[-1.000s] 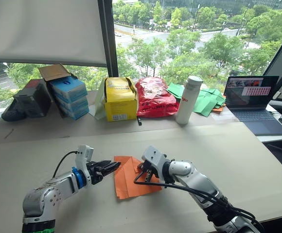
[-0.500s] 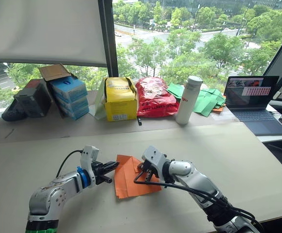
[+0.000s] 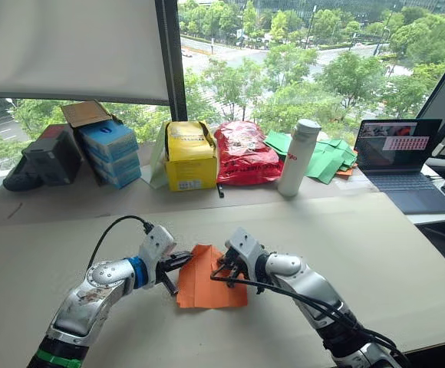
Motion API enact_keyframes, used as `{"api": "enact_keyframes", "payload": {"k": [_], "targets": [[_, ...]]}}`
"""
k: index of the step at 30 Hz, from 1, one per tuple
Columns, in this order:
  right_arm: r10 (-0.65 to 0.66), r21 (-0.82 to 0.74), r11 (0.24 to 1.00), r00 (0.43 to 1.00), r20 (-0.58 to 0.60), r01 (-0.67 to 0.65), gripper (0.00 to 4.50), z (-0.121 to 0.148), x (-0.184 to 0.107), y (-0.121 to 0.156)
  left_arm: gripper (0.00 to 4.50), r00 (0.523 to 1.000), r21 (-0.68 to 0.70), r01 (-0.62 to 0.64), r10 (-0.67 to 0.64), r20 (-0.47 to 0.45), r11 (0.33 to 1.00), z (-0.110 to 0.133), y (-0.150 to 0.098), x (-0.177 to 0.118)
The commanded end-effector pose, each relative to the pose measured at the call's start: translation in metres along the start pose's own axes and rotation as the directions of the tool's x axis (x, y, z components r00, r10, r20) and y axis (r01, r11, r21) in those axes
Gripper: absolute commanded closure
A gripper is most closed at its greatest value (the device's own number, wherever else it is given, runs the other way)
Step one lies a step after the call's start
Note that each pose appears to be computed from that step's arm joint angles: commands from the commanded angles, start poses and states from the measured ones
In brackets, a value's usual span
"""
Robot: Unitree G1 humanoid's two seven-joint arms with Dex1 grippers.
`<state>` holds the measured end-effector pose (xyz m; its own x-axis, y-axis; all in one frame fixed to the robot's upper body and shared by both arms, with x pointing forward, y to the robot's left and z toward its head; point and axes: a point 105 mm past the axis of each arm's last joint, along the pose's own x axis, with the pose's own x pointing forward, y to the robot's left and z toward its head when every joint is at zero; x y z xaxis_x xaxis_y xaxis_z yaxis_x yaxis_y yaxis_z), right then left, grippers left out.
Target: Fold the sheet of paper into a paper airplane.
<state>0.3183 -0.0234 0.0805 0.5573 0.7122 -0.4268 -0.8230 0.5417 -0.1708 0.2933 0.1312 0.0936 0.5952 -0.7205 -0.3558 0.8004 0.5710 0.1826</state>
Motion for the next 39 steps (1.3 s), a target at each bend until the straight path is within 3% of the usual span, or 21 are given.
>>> {"api": "enact_keyframes", "payload": {"k": [1, 9, 18, 22, 28, 31, 35, 38, 39], "targets": [[-0.022, 0.032, 0.999, 1.000, -0.003, 0.022, 4.50, -0.003, -0.001, -0.003, 4.48, 0.999, 0.143, 0.035, -0.037, 0.013, 0.989, 0.006, -0.008, 0.001], [-0.059, 0.029, 0.998, 0.997, 0.042, 0.058, 4.50, 0.004, -0.001, -0.008, 4.48, 0.997, 0.324, 0.072, -0.064, -0.037, 0.943, -0.004, -0.011, 0.007], [-0.078, -0.062, 0.993, 0.959, 0.272, 0.098, 4.50, 0.043, 0.002, -0.012, 4.48, 0.992, 0.480, 0.116, -0.078, -0.100, 0.870, -0.013, -0.010, 0.011], [-0.053, -0.127, 0.988, 0.961, 0.273, 0.091, 4.50, 0.041, 0.009, -0.009, 4.48, 0.991, 0.518, 0.128, -0.085, -0.106, 0.846, -0.013, -0.011, 0.012], [-0.049, -0.168, 0.984, 0.993, 0.106, 0.067, 4.50, 0.009, 0.024, -0.008, 4.48, 0.990, 0.536, 0.137, -0.093, -0.109, 0.833, -0.012, -0.010, 0.011], [-0.050, -0.169, 0.984, 0.998, 0.044, 0.057, 4.50, -0.004, 0.025, -0.007, 3.78, 0.990, 0.528, 0.136, -0.095, -0.104, 0.838, -0.011, -0.010, 0.009], [-0.049, -0.160, 0.986, 0.998, 0.025, 0.053, 4.50, -0.009, 0.025, -0.007, 2.38, 0.992, 0.478, 0.119, -0.085, -0.093, 0.870, -0.006, -0.005, 0.001], [-0.053, -0.157, 0.986, 0.998, 0.026, 0.056, 4.50, -0.009, 0.025, -0.006, 1.47, 0.994, 0.299, 0.111, -0.100, -0.050, 0.948, 0.002, 0.002, -0.011], [-0.056, -0.156, 0.986, 0.998, 0.027, 0.059, 4.50, -0.008, 0.024, -0.007, 1.47, 0.994, 0.225, 0.109, -0.105, -0.032, 0.968, 0.006, 0.006, -0.016]]}}
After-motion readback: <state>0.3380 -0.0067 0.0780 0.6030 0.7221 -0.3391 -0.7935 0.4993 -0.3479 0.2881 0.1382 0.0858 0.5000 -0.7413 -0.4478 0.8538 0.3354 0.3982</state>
